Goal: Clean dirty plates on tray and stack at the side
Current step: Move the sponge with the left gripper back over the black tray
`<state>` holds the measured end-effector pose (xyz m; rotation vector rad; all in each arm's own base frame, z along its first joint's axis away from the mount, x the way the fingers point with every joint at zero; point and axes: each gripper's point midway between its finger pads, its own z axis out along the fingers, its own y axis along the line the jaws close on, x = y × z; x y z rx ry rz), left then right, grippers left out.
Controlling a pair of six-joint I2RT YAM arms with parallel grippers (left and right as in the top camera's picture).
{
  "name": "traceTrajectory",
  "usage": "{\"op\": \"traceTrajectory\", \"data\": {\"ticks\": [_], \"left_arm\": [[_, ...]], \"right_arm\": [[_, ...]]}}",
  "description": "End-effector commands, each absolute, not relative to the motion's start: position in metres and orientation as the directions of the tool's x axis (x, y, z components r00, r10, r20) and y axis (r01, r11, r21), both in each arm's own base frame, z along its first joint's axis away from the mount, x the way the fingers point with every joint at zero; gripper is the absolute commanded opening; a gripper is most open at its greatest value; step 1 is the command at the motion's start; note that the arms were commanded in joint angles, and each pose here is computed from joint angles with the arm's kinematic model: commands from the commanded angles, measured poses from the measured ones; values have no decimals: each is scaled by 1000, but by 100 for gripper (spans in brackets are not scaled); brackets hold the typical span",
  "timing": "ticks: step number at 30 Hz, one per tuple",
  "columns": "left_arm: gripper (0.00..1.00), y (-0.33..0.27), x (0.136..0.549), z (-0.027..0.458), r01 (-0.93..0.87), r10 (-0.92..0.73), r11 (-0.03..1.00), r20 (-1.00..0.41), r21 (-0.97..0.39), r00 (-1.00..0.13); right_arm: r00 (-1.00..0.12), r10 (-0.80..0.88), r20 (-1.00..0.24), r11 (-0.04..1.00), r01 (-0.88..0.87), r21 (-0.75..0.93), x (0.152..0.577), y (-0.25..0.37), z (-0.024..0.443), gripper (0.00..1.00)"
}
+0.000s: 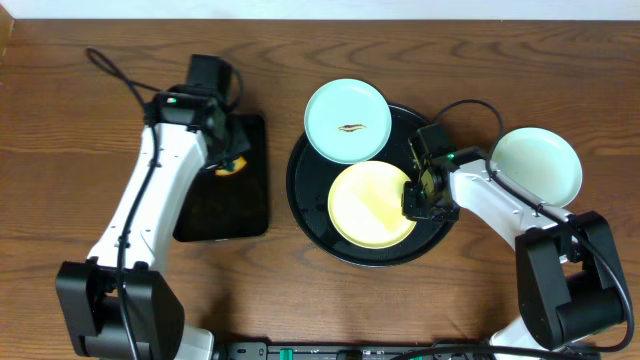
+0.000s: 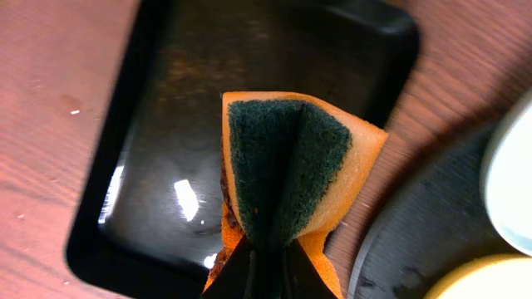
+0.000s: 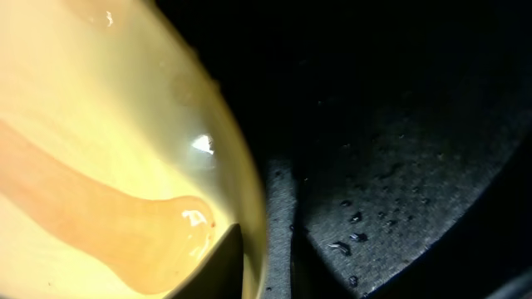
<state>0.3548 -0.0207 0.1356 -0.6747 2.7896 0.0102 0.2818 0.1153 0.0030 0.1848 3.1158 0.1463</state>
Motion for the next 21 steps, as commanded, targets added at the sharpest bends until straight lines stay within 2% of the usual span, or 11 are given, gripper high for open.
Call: {"op": "traceTrajectory", "data": {"ticks": [1,5,9,13,21], "left_arm": [[8,-3,347,122,-488,-477,873,-244,-17,-845],[8,-2,344,100,-448,-450,892,-199,-59,-871],[8,-25,352,86,-351,-403,892,-151,-286,-903],[8,-33,357,86,-309,-410,824,-124,-474,-904],[8,-33,355,68,-279,-426,669,-49,-689,-903]], "right_arm": [[-993,122,-3,990,122,78,278,113,0,2],[-992,125,-5,989,124,79,279,113,0,1],[-992,125,-4,989,124,78,278,113,0,1],[-992,125,-4,989,124,78,278,113,0,1],[-992,125,-4,989,124,79,278,113,0,1]]}}
